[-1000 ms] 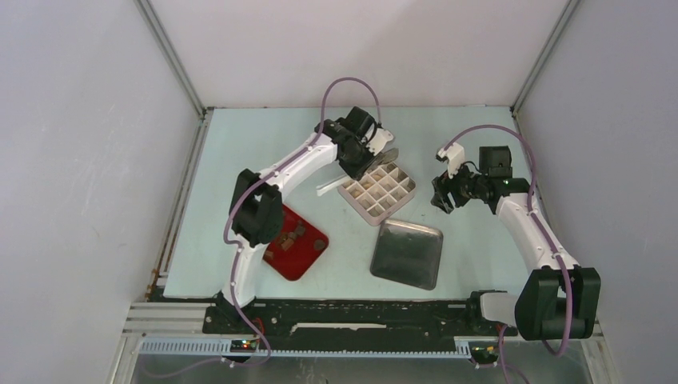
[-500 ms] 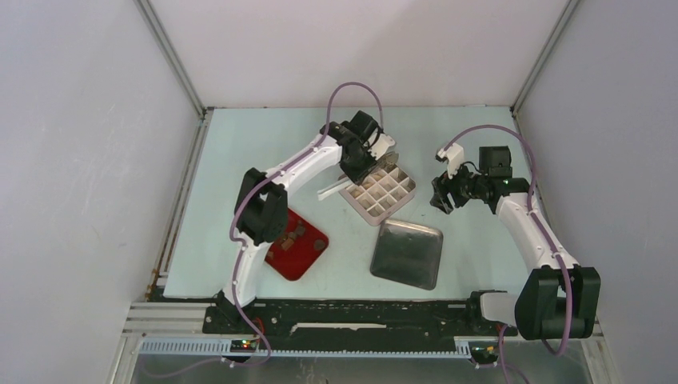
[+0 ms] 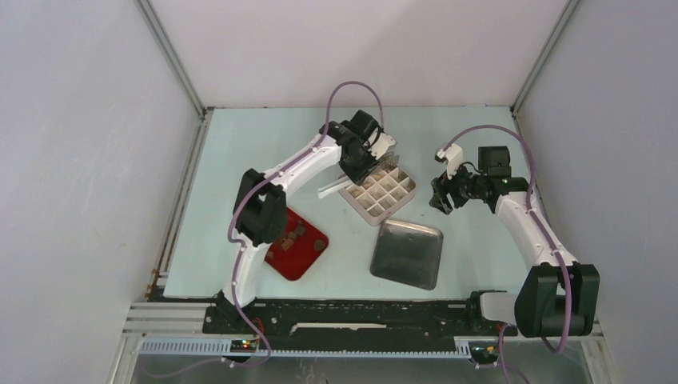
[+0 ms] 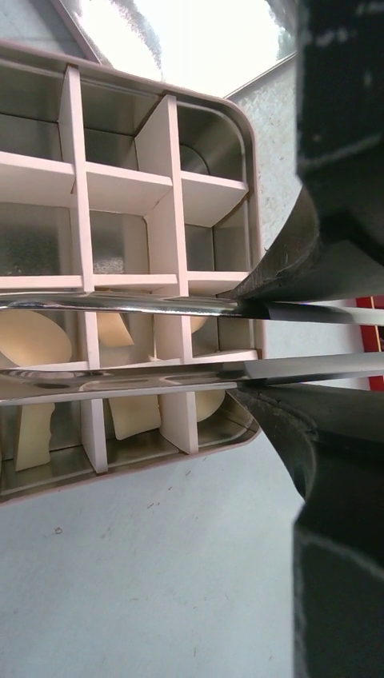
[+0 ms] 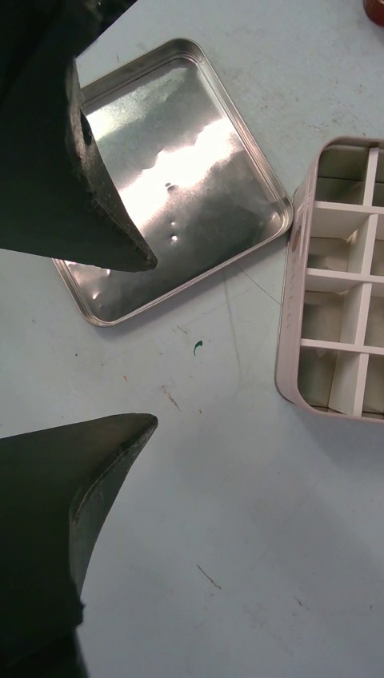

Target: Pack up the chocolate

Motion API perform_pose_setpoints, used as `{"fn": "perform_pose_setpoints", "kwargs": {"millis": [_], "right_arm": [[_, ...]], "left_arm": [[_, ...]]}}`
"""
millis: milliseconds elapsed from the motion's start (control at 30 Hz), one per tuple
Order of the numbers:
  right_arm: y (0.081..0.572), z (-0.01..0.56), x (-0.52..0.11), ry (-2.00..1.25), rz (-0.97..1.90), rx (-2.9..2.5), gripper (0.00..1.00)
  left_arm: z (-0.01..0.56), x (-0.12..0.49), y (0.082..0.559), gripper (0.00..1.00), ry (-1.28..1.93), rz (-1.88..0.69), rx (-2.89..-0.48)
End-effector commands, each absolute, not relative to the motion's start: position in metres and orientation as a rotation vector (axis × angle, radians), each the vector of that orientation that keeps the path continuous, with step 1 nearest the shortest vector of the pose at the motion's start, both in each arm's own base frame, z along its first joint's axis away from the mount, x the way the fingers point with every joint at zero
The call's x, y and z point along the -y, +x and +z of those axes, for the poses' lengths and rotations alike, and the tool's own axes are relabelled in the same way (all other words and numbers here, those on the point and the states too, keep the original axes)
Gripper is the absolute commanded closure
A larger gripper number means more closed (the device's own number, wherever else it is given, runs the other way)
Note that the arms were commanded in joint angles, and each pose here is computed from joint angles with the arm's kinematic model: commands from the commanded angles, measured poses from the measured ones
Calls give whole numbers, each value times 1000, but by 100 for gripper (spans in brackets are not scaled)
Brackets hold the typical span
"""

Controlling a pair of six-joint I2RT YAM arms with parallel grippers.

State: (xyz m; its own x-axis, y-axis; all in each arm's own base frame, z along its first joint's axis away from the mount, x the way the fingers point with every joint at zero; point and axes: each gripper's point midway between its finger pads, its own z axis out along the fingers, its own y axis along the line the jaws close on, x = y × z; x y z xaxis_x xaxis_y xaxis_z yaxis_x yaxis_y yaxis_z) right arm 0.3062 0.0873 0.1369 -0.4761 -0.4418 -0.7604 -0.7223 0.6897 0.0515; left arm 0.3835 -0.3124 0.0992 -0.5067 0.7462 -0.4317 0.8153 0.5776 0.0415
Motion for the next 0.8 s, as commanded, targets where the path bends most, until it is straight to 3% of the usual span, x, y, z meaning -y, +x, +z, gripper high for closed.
{"fn": "perform_pose_setpoints", "kwargs": {"millis": [0, 267, 467, 767], "right_arm": [[312, 146, -90, -902, 480, -2110, 32], [311, 145, -90, -906, 487, -2112, 32], [309, 140, -94, -932, 503, -2117, 32], [308, 128, -102, -1004, 472, -2138, 32]], "left_arm": [[157, 321, 385, 60, 1200, -281, -2275], [196, 283, 355, 62, 1282, -192, -2231], [191, 206, 286, 65, 1410, -51, -2291], [142, 73, 174, 69, 1486, 85, -2625]]}}
